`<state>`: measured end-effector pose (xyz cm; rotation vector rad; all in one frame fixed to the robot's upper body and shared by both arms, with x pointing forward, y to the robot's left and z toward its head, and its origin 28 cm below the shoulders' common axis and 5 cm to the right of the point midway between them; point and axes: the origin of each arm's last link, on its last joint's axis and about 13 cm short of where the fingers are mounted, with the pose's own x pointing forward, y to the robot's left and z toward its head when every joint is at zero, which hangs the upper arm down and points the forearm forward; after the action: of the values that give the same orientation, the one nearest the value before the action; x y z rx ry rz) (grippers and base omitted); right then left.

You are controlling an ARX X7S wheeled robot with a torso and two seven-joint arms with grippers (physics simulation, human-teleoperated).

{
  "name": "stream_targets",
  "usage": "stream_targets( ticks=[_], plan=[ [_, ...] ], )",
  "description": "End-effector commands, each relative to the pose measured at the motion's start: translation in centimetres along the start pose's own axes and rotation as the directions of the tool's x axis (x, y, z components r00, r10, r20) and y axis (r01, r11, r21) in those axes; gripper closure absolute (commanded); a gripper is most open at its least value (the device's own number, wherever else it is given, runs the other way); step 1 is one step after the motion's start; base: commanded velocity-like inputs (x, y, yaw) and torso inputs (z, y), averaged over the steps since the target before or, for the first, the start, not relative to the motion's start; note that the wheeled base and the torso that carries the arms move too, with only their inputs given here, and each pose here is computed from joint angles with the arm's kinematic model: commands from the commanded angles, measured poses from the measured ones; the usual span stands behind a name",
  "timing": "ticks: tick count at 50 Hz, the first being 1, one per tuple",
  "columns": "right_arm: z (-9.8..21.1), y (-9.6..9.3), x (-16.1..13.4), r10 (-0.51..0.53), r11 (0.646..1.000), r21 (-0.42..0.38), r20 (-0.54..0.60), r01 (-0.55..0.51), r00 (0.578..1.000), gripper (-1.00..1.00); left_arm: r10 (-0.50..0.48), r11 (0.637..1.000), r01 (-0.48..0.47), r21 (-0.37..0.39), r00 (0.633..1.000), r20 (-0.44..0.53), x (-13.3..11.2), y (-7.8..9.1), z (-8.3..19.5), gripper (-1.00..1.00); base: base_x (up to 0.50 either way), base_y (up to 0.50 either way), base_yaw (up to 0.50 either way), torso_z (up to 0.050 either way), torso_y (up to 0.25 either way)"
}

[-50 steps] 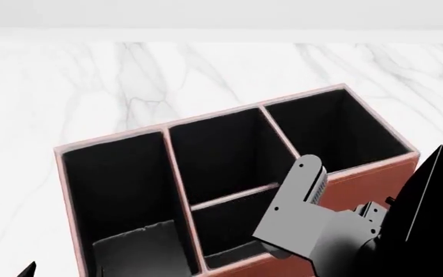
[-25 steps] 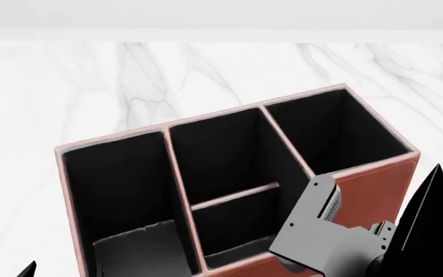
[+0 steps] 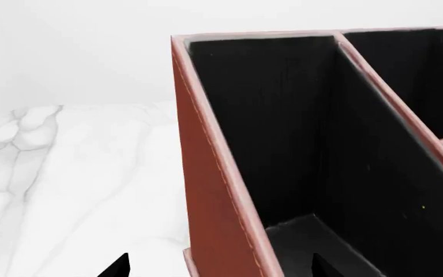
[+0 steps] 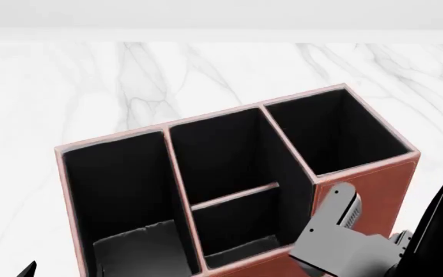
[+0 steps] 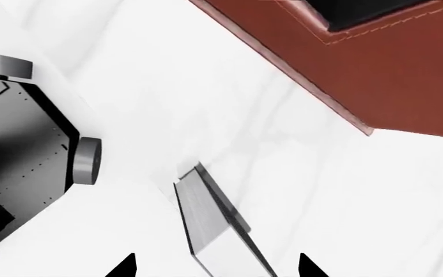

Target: Pick up the book and place it in the left compartment of the caddy.

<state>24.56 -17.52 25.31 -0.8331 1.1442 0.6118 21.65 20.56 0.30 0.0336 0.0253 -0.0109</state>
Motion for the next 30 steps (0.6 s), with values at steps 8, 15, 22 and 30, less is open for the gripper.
stream_targets(
  ticks=[8,15,22,30],
  plan=[
    [-0.2,-0.5,0.4,-0.012,1.0,0.029,0.011,0.012,1.0,-1.0,-0.011,1.0,0.011,-0.014,1.0,-0.016,0.0,-0.1,-0.3,-1.0,0.0,0.0,0.0,-0.001,0.0],
    [-0.4,-0.7,0.9,-0.01,0.999,0.039,0.003,0.01,1.0,-1.0,-0.012,1.0,0.011,-0.015,1.0,-0.016,0.0,-0.1,-0.4,-1.0,0.0,0.0,0.0,0.0,0.0],
    [-0.4,-0.6,1.6,0.006,0.999,0.036,-0.005,-0.006,1.0,-1.0,-0.013,1.0,0.012,-0.015,1.0,-0.016,0.0,-0.1,-0.3,-1.0,0.0,0.0,0.0,0.0,0.0],
    [-0.3,-0.6,2.4,0.024,0.999,0.032,-0.016,-0.024,1.0,-1.0,-0.014,1.0,0.014,-0.015,1.0,-0.016,0.1,-0.1,-0.3,-1.0,0.0,0.0,0.0,0.0,0.0]
  ],
)
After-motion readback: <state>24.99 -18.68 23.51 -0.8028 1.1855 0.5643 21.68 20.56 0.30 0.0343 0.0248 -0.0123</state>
